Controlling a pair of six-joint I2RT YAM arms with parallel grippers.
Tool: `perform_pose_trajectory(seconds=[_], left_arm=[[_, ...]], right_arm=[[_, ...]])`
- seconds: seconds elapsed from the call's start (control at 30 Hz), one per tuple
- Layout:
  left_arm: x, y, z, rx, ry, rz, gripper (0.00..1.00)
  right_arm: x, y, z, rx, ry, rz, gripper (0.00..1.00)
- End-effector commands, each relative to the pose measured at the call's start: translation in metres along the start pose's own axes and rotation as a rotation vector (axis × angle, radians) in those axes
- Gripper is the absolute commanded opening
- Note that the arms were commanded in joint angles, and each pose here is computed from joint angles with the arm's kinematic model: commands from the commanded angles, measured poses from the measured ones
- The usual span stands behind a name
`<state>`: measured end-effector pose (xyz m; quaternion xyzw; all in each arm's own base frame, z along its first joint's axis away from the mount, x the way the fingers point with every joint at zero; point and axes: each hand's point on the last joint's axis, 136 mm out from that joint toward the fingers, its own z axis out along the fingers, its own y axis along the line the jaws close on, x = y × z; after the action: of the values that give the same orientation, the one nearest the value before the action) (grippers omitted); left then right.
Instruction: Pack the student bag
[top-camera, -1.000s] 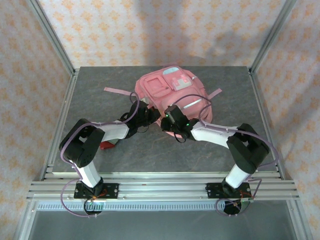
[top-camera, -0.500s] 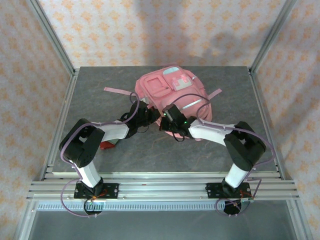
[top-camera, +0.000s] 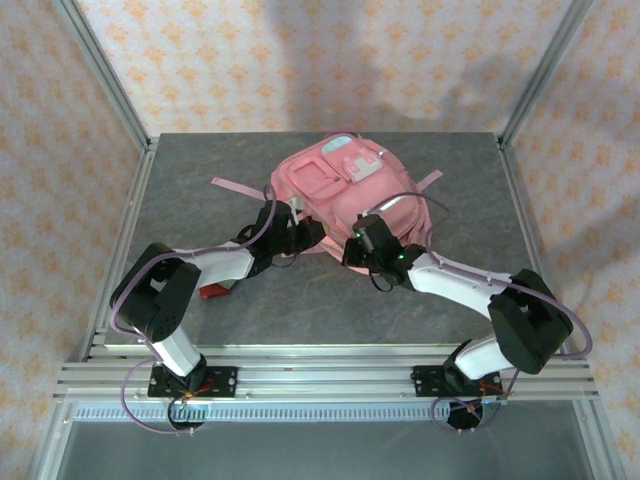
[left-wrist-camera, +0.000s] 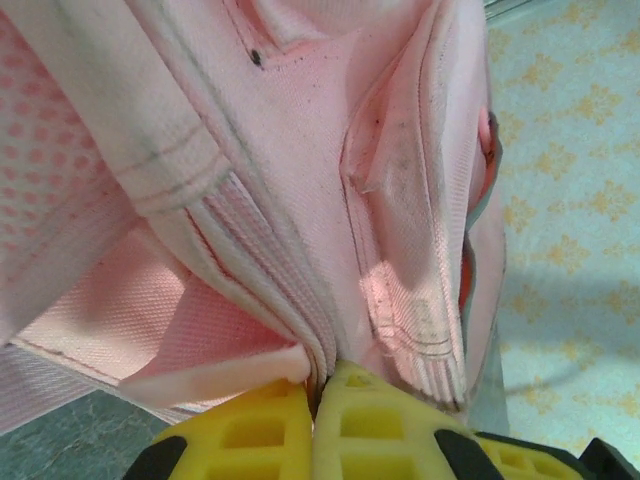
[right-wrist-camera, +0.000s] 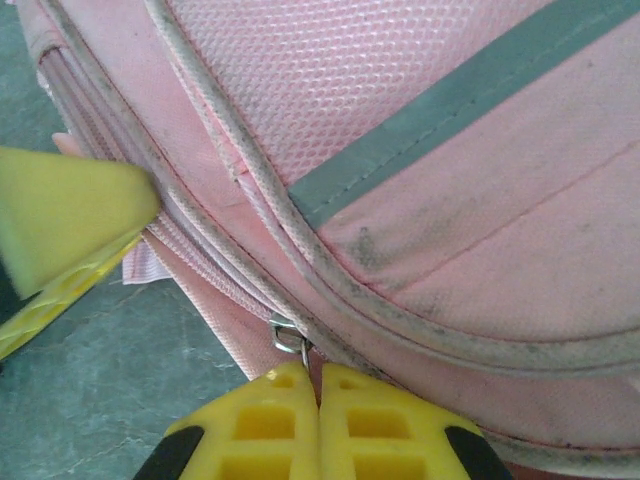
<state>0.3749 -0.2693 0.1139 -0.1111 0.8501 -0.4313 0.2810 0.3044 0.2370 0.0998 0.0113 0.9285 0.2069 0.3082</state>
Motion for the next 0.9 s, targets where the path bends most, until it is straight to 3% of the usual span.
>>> perform_pose_trajectory(seconds=[0.0, 0.07, 0.13, 0.3, 0.4, 0.47, 0.67, 0.87], left_arm=[[-0.051, 0.013, -0.021, -0.068, -0.199, 0.011, 0.0], [-0.047, 0.013, -0.019, -0.068, -0.189, 0.01, 0.18], [-0.044, 0.012, -0.016, -0.071, -0.182, 0.02, 0.28], [-0.044, 0.014, -0.008, -0.089, -0.188, 0.027, 0.44], [-0.048, 0.018, -0.003, -0.113, -0.2, 0.04, 0.44], [-0.05, 0.028, 0.001, -0.158, -0.203, 0.053, 0.38], [-0.056, 0.068, 0.014, -0.275, -0.2, 0.033, 0.03], [-0.068, 0.08, 0.015, -0.3, -0.215, 0.015, 0.0]], right_arm=[[0.019, -0.062, -0.017, 0.219, 0.066, -0.005, 0.0], [0.011, -0.04, -0.022, 0.108, 0.041, 0.004, 0.0], [0.004, -0.024, -0.027, 0.045, 0.04, 0.021, 0.0], [-0.002, -0.022, -0.029, 0.082, 0.068, 0.0, 0.0], [0.006, -0.032, -0.027, 0.113, 0.08, -0.008, 0.0], [0.014, -0.043, -0.026, 0.154, 0.094, -0.01, 0.0], [0.032, -0.1, -0.031, 0.386, 0.086, -0.008, 0.0], [0.029, -0.141, -0.045, 0.554, 0.019, 0.021, 0.0]])
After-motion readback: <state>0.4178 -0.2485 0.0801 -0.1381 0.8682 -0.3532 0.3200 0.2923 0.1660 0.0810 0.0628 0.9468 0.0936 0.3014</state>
